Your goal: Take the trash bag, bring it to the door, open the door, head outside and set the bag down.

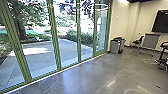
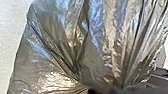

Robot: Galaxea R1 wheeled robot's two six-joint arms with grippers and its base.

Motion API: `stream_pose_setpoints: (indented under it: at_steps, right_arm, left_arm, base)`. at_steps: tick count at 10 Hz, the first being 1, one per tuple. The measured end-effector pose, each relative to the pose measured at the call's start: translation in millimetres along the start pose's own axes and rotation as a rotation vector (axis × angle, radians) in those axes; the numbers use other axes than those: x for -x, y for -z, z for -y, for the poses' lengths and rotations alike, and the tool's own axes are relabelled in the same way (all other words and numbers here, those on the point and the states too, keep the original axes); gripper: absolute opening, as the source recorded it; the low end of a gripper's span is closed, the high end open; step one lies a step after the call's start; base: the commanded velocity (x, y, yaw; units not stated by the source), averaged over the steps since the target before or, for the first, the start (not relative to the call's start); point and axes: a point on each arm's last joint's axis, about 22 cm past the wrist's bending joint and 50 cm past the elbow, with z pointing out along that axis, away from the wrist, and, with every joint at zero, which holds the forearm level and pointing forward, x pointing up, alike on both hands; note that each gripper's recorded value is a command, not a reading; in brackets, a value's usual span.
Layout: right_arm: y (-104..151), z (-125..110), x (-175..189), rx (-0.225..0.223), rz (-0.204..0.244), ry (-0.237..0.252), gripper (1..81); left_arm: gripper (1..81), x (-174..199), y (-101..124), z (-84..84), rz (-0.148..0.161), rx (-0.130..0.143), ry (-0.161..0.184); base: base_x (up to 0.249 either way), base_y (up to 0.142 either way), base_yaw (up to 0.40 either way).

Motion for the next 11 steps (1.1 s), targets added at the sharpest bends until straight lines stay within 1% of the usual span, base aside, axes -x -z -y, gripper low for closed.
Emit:
stream_pose_setpoints:
  at_steps: [1, 2, 4, 11]
  right_arm:
    - [0.1, 0.0, -2.2, 0.0, -0.002, 0.001, 81.1]
    - [0.9, -3.3, -3.7, 0.004, -0.004, 0.001, 81.1]
    - [0.7, -2.4, -2.1, 0.004, 0.0, 0.001, 81.1]
    - [0.7, -2.3, -3.1, 0.003, -0.002, 0.001, 81.1]
  left_arm:
    - [1.0, -2.7, 0.3, 0.9, -0.004, -0.003, -0.001]
    - [1.0, -3.3, -0.5, -2.6, -0.005, 0.002, -0.002]
    - [1.0, 0.6, -0.6, -2.1, 0.002, 0.003, -0.001]
    - [1.0, 0.1, -0.6, -2.2, 0.0, 0.003, -0.004]
  base:
    - [0.149, -0.067, 0.0]
    - [0.149, -0.067, 0.0]
    - [0.153, -0.067, 0.0]
    - [0.158, -0.068, 0.0]
